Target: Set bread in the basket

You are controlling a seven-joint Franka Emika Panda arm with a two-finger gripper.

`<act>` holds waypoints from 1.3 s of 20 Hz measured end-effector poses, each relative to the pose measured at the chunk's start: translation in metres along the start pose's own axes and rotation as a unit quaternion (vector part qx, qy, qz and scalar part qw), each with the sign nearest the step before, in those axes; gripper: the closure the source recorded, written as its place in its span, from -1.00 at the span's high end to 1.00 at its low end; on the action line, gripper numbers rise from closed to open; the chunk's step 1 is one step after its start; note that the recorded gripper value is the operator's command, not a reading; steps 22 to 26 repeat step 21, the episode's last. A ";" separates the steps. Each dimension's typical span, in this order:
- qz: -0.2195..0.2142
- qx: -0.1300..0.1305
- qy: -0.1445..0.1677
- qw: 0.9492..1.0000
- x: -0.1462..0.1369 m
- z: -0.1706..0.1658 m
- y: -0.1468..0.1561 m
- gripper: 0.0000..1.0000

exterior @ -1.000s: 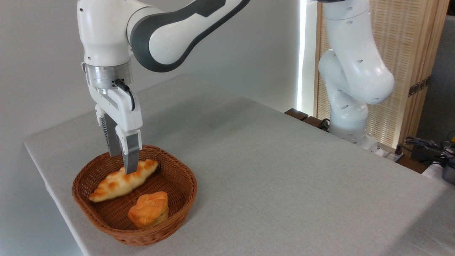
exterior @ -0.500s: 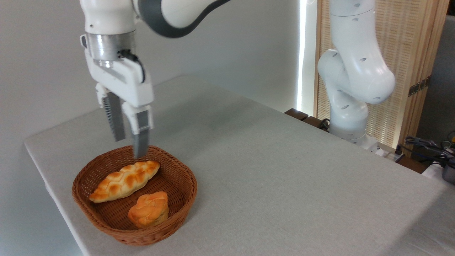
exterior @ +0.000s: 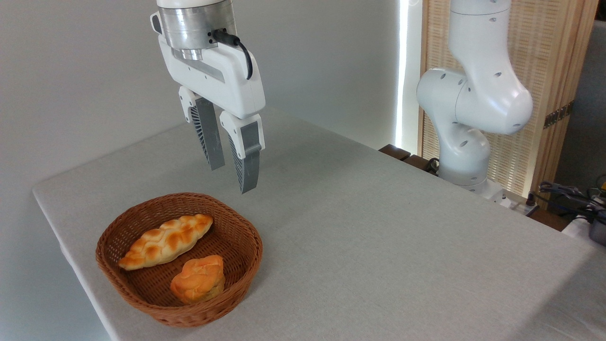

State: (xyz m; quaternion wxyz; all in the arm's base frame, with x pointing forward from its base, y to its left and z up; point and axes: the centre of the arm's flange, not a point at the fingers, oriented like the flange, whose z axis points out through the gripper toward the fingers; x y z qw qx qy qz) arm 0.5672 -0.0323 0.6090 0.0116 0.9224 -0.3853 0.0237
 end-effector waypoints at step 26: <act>-0.007 0.000 0.000 1.000 -0.006 -0.001 -0.005 1.00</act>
